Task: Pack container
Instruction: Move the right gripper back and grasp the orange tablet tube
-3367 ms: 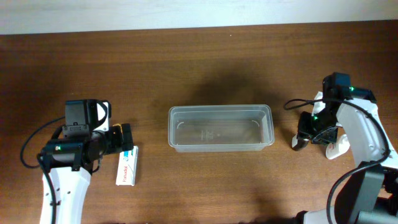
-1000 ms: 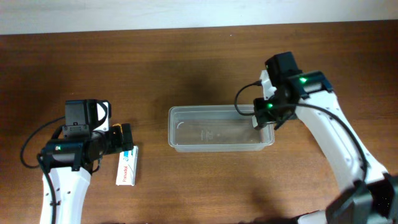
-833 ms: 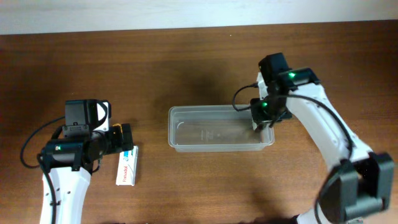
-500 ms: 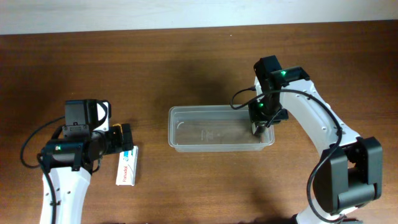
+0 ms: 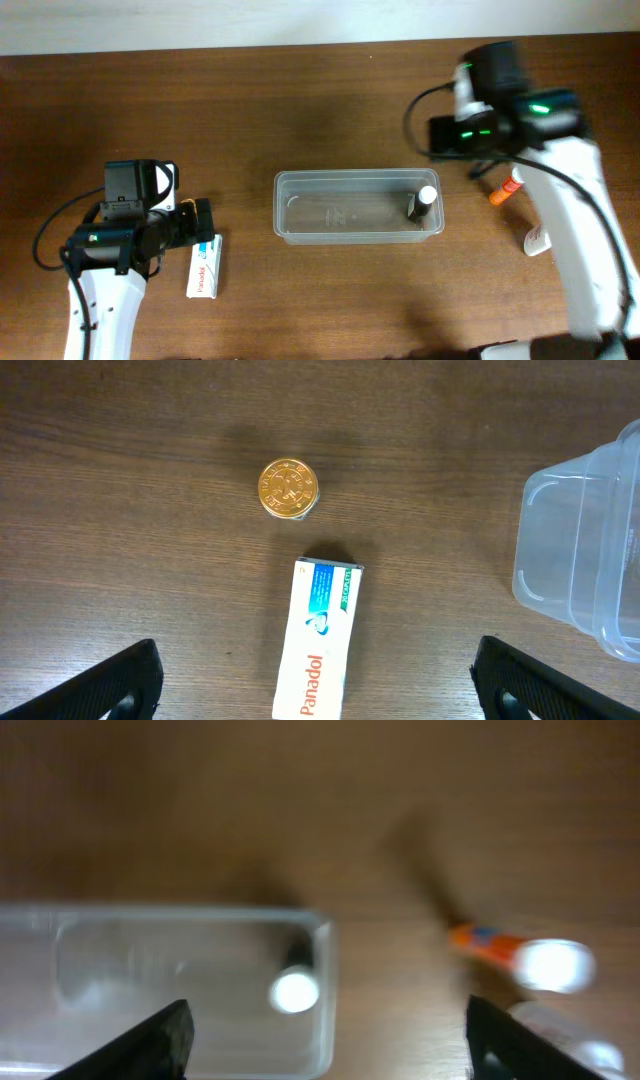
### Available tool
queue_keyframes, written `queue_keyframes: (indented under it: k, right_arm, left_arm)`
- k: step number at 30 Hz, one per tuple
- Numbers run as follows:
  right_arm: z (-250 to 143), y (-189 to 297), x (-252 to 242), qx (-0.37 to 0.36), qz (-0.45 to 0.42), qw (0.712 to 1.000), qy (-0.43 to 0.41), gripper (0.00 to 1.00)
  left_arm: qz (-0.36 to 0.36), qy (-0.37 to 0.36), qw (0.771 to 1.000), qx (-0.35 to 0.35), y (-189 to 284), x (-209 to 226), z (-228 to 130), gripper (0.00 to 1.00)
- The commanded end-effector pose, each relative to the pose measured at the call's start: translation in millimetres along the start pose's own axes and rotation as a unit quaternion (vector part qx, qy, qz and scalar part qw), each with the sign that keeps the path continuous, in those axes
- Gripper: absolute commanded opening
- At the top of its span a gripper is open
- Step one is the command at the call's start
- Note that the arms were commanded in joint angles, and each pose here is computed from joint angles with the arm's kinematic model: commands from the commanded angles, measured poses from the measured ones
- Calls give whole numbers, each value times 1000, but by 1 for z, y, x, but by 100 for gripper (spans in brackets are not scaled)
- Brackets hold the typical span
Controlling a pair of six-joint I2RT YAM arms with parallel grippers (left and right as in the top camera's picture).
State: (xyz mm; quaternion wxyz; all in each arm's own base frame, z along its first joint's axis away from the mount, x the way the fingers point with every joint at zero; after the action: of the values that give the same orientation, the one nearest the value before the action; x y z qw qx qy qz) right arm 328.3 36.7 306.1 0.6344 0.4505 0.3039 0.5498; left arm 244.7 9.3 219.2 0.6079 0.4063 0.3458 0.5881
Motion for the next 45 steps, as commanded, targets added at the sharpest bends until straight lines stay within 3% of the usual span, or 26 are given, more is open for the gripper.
queue_keyframes:
  k: [1, 12, 22, 24, 26, 30, 36, 45]
  right_arm:
    - [12, 14, -51, -25, -46, 995, -86, 82]
    - [-6, -70, -145, 130, -106, 963, -212, 84]
    - [-12, -136, -149, 204, -76, 955, -200, 83]
    - [-11, -140, -150, 204, -76, 955, -200, 76]
    - [-11, -140, -150, 205, -76, 955, -200, 55]
    - [-13, -140, -150, 210, -77, 954, -200, 33]
    - [-14, -135, -148, 213, -73, 954, -200, 20]
    - [-6, -63, -115, 157, -53, 974, -153, 17]
  left_arm:
    - [-5, 4, 1000, -11, 5, -1, 6, 99]
    - [-5, 4, 1000, -11, 5, -1, 6, 99]
    - [-5, 4, 1000, -11, 5, -1, 6, 99]
    - [-5, 4, 1000, -11, 5, -1, 6, 100]
    - [-5, 4, 1000, -11, 5, -1, 6, 99]
    - [-5, 4, 1000, -11, 5, -1, 6, 99]
    - [-5, 4, 1000, -11, 5, -1, 6, 99]
    - [-5, 4, 1000, -9, 4, -1, 6, 99]
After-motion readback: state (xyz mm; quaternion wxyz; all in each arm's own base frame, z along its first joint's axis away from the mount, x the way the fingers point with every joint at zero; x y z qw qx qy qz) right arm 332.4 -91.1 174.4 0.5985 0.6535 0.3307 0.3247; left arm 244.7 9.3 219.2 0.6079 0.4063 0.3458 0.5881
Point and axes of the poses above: each gripper's point midway between its finger pads, its own y axis back along the fingers, its own x axis along the line the jaws close on, z = x × y, the point moved 6 cm from there along y, back along the fingers, and after that the axes turned 11 degrees about -y, right-handed, at the moved point
